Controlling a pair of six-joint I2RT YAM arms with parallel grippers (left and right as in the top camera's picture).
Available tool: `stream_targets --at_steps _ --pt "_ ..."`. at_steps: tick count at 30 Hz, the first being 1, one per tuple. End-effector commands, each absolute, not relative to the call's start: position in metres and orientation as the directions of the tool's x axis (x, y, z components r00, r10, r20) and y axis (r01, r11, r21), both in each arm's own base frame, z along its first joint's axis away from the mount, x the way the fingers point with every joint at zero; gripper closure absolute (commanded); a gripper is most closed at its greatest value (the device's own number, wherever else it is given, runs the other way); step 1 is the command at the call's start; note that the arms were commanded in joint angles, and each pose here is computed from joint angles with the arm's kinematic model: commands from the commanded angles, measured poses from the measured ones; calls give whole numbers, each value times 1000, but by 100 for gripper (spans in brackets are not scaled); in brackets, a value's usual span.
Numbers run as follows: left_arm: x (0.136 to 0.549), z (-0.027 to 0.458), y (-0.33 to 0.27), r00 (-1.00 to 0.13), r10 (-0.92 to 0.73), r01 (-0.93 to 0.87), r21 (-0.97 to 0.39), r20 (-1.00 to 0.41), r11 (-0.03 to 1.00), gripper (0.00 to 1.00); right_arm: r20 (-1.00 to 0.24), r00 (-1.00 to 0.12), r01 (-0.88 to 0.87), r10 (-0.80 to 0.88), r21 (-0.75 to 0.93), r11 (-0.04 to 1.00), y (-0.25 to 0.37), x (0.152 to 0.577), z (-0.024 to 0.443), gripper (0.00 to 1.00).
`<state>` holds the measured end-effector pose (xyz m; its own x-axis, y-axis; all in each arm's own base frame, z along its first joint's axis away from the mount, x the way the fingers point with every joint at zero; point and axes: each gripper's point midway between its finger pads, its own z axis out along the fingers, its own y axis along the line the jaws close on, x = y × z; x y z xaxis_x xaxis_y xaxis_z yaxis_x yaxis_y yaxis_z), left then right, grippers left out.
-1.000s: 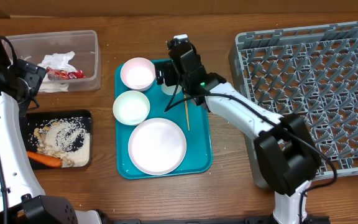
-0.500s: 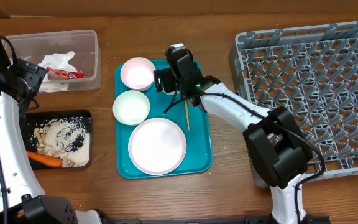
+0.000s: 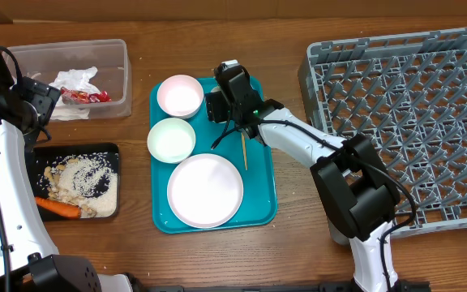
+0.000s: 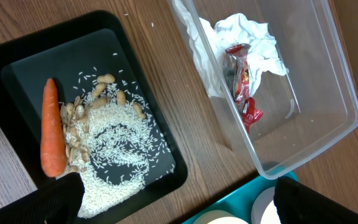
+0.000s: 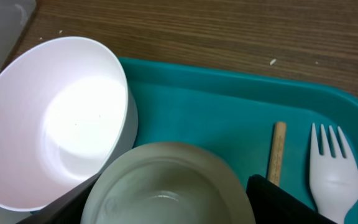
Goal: Sort waste into correct bins and load items into the dishwasher rack
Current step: 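Carry the white cup right and place it upside down in the rack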
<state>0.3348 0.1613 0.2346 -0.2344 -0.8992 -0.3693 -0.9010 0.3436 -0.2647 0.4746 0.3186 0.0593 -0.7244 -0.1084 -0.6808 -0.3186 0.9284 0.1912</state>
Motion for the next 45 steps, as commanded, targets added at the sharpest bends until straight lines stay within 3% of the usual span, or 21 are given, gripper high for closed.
stream_targets --at_steps 1,3,7,10,15,19,23,26,33,40,43,45 --pt "337 236 162 -225 -901 -903 -269 -371 336 0 -739 -671 -329 -67 215 919 321 485 107 43" --pt "337 236 162 -225 -901 -903 -269 -371 336 0 -757 -652 -322 -49 218 921 315 486 129 53" --pt "337 236 162 -225 -901 -903 -269 -371 336 0 -821 -570 -213 20 171 962 271 494 193 53" --pt "337 236 162 -225 -901 -903 -269 -371 336 0 -880 -461 -39 112 147 988 192 497 268 45" --pt "337 236 162 -225 -901 -903 -269 -371 336 0 -900 -379 201 217 149 968 62 488 320 44" --pt "337 236 162 -225 -901 -903 -269 -371 336 0 -866 -415 389 279 108 915 -31 475 306 41" --pt "337 236 162 -225 -901 -903 -269 -371 336 0 -784 -500 530 368 59 846 -107 455 262 39" --pt "337 236 162 -225 -901 -903 -269 -371 336 0 -734 -536 558 418 63 827 -129 452 235 32" --pt "337 236 162 -225 -901 -903 -269 -371 336 0 -678 -579 573 453 56 817 -139 452 204 3" --pt "337 236 162 -225 -901 -903 -269 -371 336 0 -689 -586 500 427 107 860 -107 450 228 0" --pt "337 236 162 -225 -901 -903 -269 -371 336 0 -682 -618 241 390 308 920 -29 453 264 0" --pt "337 236 162 -225 -901 -903 -269 -371 336 0 -655 -678 -8 334 461 887 41 446 284 0"
